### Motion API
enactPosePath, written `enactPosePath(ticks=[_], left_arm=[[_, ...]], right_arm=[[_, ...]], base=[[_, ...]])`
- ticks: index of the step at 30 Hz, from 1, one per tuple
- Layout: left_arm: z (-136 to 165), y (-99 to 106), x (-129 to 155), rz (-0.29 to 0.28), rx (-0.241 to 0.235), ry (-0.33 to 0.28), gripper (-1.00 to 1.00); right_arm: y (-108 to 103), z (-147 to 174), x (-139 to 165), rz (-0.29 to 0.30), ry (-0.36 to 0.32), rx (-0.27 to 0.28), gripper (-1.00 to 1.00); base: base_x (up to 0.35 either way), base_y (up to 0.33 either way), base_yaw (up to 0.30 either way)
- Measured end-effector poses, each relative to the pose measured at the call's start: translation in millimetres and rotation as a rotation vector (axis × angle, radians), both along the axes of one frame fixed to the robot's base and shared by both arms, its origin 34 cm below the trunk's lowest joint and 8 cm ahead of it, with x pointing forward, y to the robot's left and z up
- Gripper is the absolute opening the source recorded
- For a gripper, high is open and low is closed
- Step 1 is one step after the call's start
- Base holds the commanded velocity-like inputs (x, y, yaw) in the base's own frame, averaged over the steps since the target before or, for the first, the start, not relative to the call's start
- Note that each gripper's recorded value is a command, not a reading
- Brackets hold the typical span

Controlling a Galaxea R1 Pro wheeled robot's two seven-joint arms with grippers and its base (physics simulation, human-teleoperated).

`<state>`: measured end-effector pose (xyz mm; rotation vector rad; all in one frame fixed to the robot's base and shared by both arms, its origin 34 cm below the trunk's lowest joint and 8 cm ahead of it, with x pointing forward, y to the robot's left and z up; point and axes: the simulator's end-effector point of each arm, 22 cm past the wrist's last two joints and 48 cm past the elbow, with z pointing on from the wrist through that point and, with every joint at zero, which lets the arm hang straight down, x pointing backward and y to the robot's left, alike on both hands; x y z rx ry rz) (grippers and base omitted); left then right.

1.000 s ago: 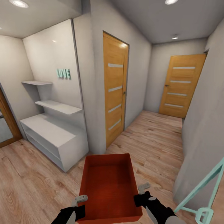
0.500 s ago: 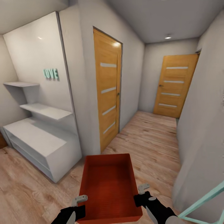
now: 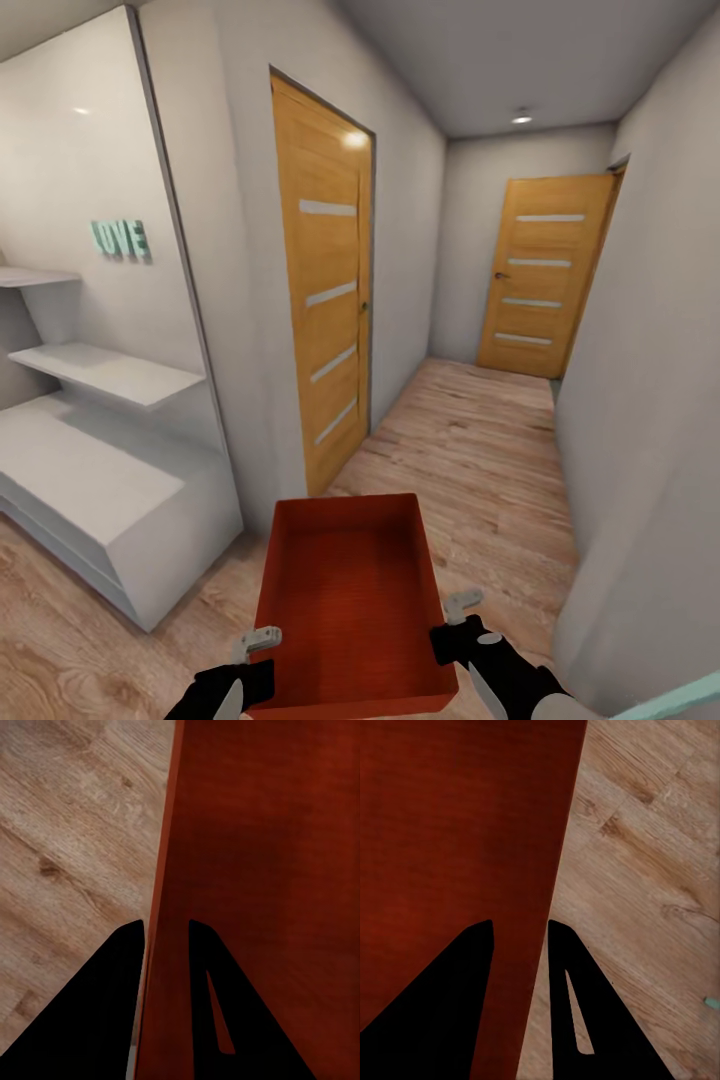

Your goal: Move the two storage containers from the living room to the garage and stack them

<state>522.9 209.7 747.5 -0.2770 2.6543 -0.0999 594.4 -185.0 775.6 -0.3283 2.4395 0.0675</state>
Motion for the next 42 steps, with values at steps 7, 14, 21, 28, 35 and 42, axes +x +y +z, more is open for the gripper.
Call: enactPosePath(ticks=[7,14,21,28,35,42], left_arm=[[0.1,0.0,0.1,0.000,0.000,-0.001,-1.00],[0.0,-0.1,0.0,0.000,0.000,0.000,-1.00],[0.0,-0.1,0.0,0.000,0.000,0.000,-1.00],[0.1,-0.1,0.1,0.000,0.000,0.000,-1.00],[0.1,-0.2,0.2,0.000,0.000,0.000,-1.00],[-0.1,-0.2,-0.1,0.000,0.000,0.000,-1.00]], right_arm=[[0.0,0.1,0.1,0.000,-0.001,0.000,-1.00],[0.0,0.1,0.1,0.000,0.000,0.000,-1.00],[-0.1,0.0,0.0,0.000,0.000,0.000,-1.00],[-0.1,0.1,0.1,0.000,0.000,0.000,-1.00],[-0.2,0.0,0.0,0.000,0.000,0.000,-1.00],[-0.2,0.0,-0.1,0.000,0.000,0.000,-1.00]], base=[[0.323,0.039,0.000],[0.323,0.002,0.000],[0.323,0.000,0.000],[0.323,0.000,0.000],[0.323,0.000,-0.104],[0.323,0.000,-0.268]])
